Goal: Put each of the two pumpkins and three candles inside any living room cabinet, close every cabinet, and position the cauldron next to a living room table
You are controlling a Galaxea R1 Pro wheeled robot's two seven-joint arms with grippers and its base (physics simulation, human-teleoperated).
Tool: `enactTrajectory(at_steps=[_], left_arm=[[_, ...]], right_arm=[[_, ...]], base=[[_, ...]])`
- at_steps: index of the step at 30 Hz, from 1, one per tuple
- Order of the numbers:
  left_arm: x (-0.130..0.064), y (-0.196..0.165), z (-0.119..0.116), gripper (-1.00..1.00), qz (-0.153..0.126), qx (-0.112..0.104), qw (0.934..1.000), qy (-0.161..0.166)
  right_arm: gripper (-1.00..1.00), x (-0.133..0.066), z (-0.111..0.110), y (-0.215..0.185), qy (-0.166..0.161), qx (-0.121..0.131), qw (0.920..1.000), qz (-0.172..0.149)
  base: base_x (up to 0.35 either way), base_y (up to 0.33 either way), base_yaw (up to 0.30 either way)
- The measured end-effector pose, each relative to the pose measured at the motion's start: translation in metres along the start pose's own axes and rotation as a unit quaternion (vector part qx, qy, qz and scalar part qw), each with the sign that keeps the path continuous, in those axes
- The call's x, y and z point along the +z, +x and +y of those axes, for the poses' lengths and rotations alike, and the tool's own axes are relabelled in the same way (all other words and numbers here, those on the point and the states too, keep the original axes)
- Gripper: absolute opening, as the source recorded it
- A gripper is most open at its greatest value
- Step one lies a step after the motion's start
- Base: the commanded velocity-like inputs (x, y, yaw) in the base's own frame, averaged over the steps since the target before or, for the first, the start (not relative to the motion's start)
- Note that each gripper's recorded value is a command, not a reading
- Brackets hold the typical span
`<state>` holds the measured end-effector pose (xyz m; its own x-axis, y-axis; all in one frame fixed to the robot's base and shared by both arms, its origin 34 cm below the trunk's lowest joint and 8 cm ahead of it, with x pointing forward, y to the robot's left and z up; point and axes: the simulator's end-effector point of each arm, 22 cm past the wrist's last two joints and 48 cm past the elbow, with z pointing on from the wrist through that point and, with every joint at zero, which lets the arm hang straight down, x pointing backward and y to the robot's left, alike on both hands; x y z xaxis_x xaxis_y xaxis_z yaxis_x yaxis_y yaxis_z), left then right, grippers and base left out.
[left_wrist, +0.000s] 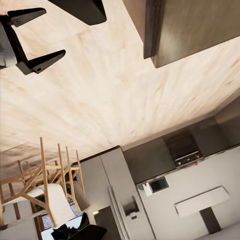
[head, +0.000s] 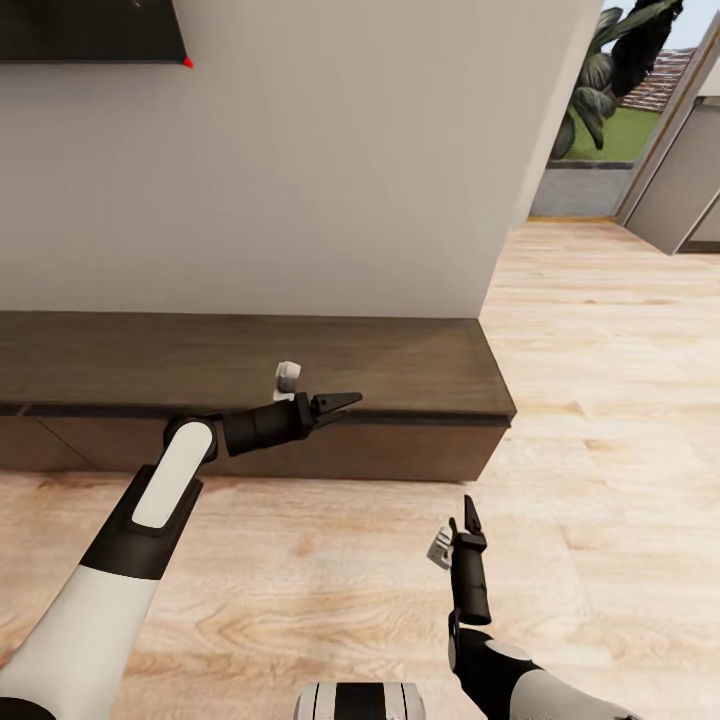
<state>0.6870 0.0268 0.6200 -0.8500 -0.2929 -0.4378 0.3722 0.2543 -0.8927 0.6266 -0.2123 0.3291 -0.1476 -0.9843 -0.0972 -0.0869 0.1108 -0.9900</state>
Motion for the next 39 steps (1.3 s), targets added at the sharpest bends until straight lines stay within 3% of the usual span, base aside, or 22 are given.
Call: enactTrajectory(at_steps=[8, 18, 39], left_arm=[[-0.001, 0.000, 0.002, 1.00, -0.001, 0.000, 1.0000, -0.001], [0.000, 0.001, 0.001, 1.00, 0.000, 0.000, 1.0000, 0.000], [0.000, 0.001, 0.002, 1.00, -0.001, -0.001, 1.0000, 0.000]], right_arm=[[1.00, 0.006, -0.007, -0.004, 0.012, 0.010, 0.9999, 0.000], [1.00, 0.004, -0.022, -0.005, 0.049, 0.008, 0.9988, -0.003], [1.00, -0.003, -0.012, -0.005, 0.035, -0.004, 0.9993, -0.014]], base=[[0.011, 0.000, 0.000], [0.303, 0.000, 0.000], [0.080, 0.000, 0.000]])
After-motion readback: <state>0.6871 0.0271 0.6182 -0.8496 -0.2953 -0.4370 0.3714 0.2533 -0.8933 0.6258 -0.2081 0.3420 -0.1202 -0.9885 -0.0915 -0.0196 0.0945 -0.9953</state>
